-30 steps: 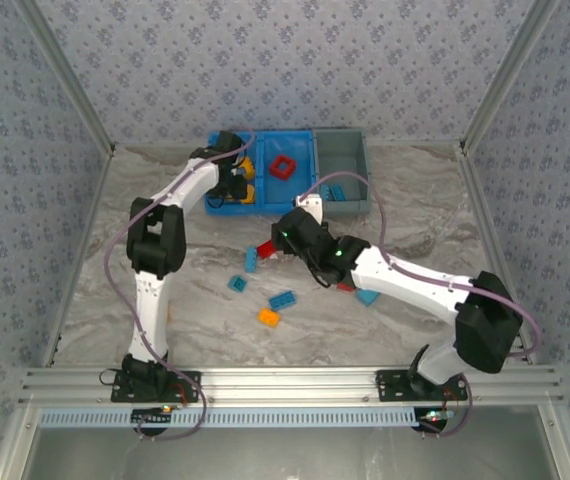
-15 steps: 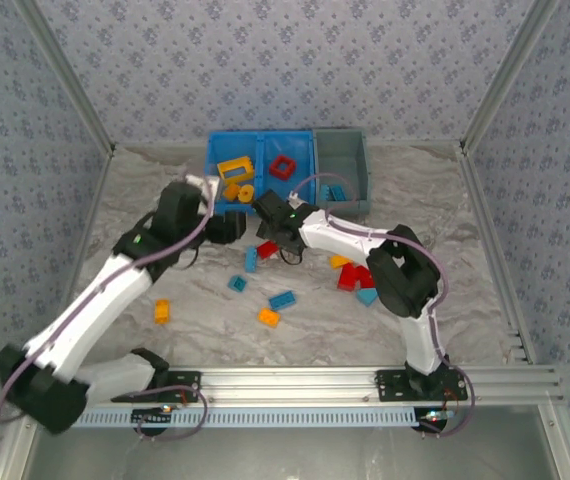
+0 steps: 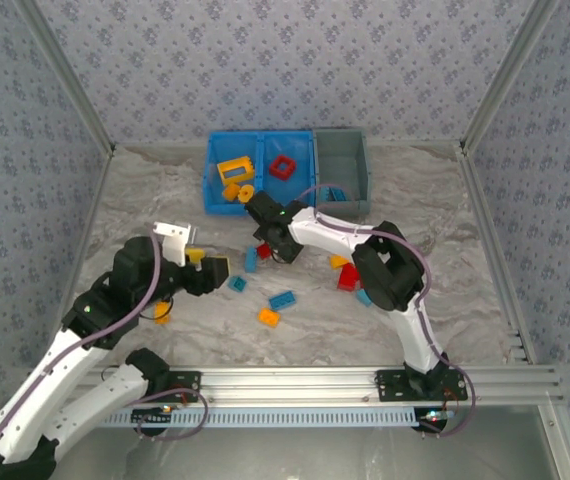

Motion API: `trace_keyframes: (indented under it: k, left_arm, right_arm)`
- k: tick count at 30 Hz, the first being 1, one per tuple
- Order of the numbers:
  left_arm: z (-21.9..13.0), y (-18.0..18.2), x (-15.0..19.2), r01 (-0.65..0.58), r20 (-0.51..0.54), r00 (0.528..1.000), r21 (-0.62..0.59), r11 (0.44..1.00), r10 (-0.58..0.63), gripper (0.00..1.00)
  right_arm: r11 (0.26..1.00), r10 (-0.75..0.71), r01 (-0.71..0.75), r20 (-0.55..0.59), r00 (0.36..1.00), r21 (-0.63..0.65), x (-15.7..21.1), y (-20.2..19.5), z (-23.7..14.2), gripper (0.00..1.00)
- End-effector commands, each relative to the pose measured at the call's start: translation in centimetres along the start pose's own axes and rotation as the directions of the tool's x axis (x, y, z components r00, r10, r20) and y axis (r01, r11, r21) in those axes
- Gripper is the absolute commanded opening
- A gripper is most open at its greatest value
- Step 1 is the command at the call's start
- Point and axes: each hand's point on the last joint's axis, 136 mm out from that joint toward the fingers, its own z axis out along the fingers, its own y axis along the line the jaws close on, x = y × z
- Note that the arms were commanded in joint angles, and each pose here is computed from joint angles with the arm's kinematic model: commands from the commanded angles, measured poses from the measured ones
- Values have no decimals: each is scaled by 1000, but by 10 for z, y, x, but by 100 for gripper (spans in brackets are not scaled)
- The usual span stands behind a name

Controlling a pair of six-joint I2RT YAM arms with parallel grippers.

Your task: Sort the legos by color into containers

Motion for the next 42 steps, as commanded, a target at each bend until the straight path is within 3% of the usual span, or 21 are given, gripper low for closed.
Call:
trace_keyframes:
  k: [1,14,24,26,34,42]
  left_arm:
    - [-11,0,10,16,-13,1000,11,1000,-15,74]
    - [-49,14,33,37,-40,998,-44,998,-39,74]
    - [-43,10,24,12,-45,999,-43,999,-14,74]
    - [-41,9,22,10,-40,999,-39,999,-12,74]
    - [-4,-8,1,55,-64,996,12,998,-54,73]
    - [41,-18,-30,66,-20,998,9,998,-66,73]
  right_arm:
    - [998,47,-48,5,999,33,-1,-1,5,74]
    - [994,94,-92,-37,995,56,9,6,23,59]
    - [995,64,-64,4,998,79,2,2,11,27]
    - [997,28,-32,47,998,73,-6,3,-1,21]
    - [968,-251,239,291,923,79,-81,19,-75,19]
    - [846,-501,531,270,822,-46,-131,81,-52,19]
